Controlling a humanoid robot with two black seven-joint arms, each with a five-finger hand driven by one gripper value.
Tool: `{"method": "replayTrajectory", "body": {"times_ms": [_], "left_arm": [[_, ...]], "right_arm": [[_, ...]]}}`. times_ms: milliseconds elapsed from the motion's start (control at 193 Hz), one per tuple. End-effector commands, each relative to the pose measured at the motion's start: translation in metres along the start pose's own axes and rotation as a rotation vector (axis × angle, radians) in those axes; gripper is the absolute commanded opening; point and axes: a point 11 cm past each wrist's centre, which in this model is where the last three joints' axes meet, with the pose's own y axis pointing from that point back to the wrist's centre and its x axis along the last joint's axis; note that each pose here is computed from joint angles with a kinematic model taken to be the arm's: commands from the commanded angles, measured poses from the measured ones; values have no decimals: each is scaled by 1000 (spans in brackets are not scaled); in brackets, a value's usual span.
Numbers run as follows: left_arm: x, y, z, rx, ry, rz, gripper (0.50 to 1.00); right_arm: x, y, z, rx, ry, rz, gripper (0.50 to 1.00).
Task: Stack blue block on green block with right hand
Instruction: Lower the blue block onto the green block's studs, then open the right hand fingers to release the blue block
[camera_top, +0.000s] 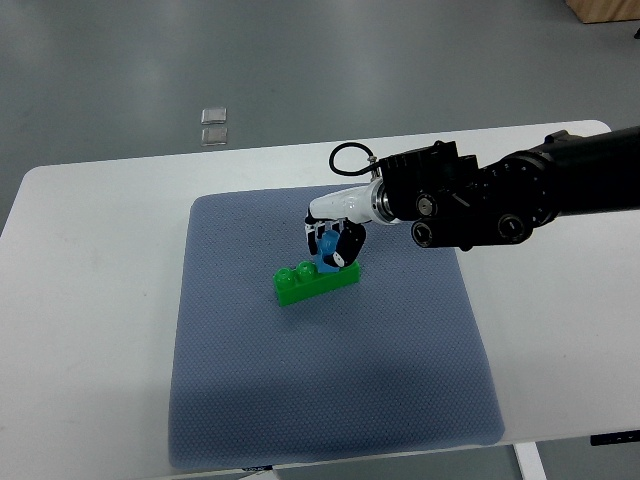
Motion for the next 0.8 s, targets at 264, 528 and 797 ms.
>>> {"method": "replayTrajectory", "body": {"times_ms": [264,528,797], "left_arm": [[0,0,0,-1,0,0,1000],[0,0,-1,1,0,0,1000],[0,0,-1,1,0,0,1000]], "right_arm": [[-5,-2,0,11,-6,-4,590],[-13,-4,3,13,5,-6,588],[-16,-5,4,14,5,-11,588]]}}
